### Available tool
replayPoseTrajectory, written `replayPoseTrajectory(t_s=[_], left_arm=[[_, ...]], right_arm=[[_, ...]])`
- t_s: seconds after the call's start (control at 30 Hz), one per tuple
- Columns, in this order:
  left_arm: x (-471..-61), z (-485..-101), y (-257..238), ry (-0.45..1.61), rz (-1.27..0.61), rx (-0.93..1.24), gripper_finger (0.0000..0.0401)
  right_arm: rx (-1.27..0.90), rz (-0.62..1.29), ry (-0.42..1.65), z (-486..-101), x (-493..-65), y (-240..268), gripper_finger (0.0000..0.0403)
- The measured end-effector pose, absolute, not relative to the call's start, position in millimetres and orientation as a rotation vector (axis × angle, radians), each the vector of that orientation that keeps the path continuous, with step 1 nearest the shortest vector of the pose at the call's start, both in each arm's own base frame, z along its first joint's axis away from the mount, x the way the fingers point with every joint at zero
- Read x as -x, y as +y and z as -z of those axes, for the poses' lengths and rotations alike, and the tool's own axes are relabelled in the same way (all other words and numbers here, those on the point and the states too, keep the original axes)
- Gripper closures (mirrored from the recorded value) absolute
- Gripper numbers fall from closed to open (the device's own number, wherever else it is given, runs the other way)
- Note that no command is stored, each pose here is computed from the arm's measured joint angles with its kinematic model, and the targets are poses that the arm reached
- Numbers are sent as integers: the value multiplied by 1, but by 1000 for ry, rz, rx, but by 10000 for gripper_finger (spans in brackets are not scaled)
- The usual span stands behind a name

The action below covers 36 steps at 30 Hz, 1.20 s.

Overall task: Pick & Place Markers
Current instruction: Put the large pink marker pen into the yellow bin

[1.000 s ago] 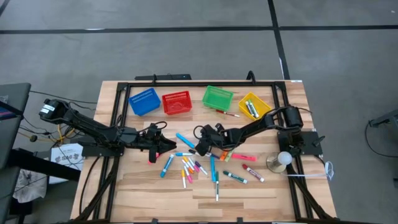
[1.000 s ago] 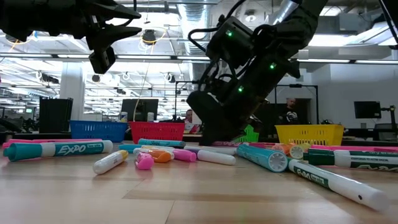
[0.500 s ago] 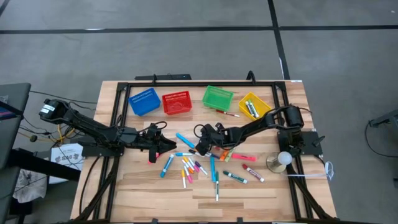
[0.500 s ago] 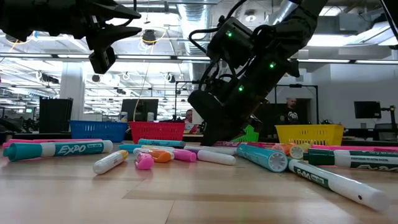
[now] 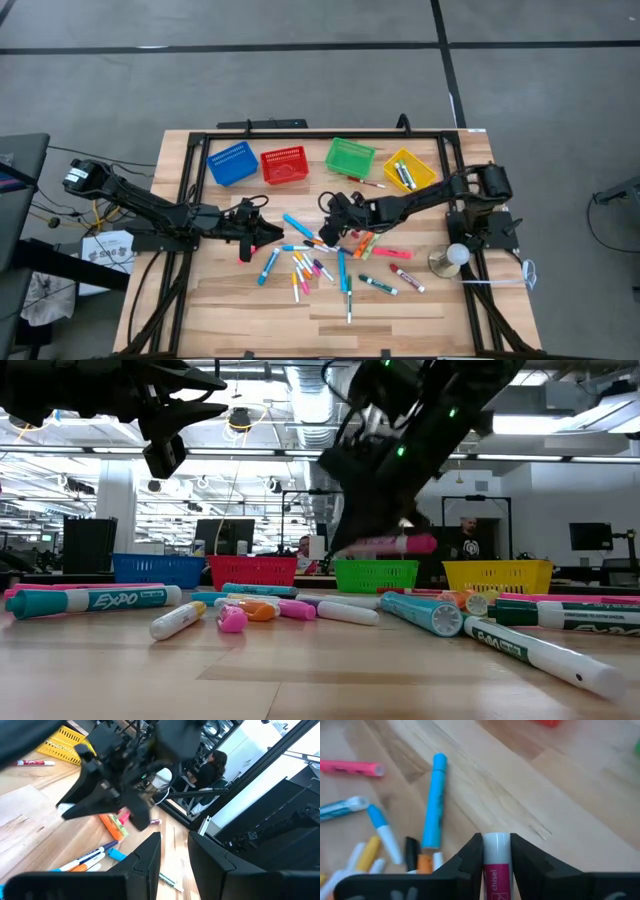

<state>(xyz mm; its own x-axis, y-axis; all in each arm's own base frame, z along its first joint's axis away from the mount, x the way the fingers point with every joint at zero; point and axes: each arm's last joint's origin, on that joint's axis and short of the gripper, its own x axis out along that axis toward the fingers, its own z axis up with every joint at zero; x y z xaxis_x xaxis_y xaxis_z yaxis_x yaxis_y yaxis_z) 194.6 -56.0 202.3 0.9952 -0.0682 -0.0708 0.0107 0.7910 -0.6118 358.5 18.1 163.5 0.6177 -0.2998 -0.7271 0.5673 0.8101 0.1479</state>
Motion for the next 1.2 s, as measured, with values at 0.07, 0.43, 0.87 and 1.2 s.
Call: replayPoseTrajectory(t_s=[0.07,0.43,0.87,1.2], left_arm=[[-195,-202,-56,91,42,657,304],[-195,-202,-56,91,42,657,304],[-195,-202,-56,91,42,657,304],[-195,-202,-56,91,43,657,304]], right_arm=[[-382,521,759,-171,-354,17,324],[-430,536,631,-230,-330,1,323],[-409,584,613,-273,-291,-21,322],[-380,719,753,-282,-252,-45,321]])
